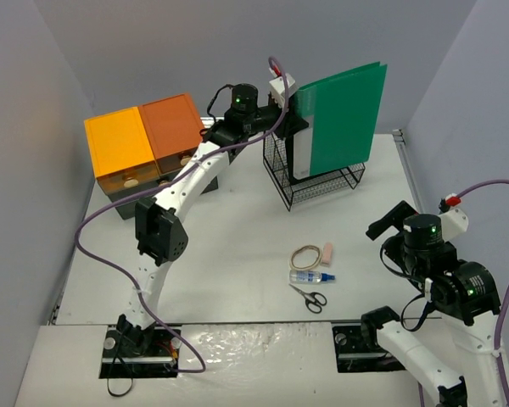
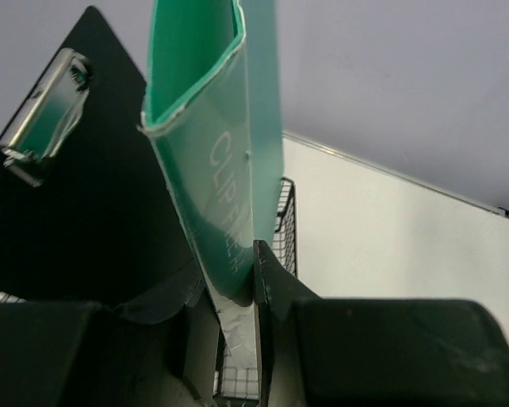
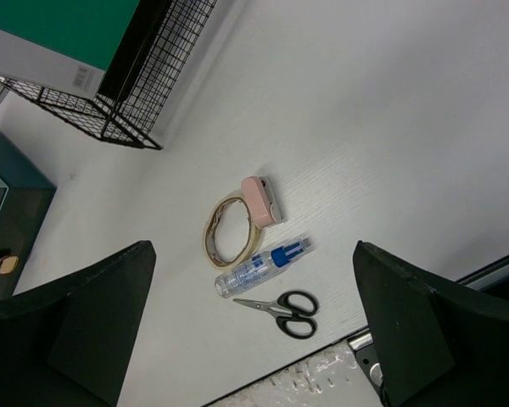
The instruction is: Organize the desk
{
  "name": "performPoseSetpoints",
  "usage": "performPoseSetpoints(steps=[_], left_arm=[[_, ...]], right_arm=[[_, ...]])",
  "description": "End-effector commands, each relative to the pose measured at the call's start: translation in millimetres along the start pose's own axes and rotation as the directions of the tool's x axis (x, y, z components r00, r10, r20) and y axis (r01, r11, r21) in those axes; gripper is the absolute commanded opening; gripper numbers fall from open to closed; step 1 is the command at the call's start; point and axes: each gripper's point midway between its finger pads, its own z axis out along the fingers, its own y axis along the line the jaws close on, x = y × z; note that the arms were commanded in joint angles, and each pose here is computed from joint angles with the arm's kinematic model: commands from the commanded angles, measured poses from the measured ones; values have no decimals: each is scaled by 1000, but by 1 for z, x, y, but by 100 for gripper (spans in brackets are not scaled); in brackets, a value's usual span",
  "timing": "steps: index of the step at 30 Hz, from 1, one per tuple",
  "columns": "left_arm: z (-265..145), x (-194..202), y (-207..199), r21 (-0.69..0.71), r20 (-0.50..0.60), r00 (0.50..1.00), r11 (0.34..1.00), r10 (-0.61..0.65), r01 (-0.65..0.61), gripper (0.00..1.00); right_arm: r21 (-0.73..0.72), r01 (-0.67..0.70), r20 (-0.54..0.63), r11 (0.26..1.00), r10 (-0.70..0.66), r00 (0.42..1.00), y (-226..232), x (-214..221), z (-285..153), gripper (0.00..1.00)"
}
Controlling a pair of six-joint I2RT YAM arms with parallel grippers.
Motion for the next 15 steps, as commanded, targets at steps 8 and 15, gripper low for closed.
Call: performPoseSetpoints(steps=[8,15], left_arm=[[-65,-71,7,-52,81,983,985,166,-162,0],[-59,-44,9,-31,58,994,995,96,-94,0]], right_arm=[[40,-21,-5,999,21,1000,-10,9,9,100],[44,-37,-19,998,38,999,-10,14,13,100]])
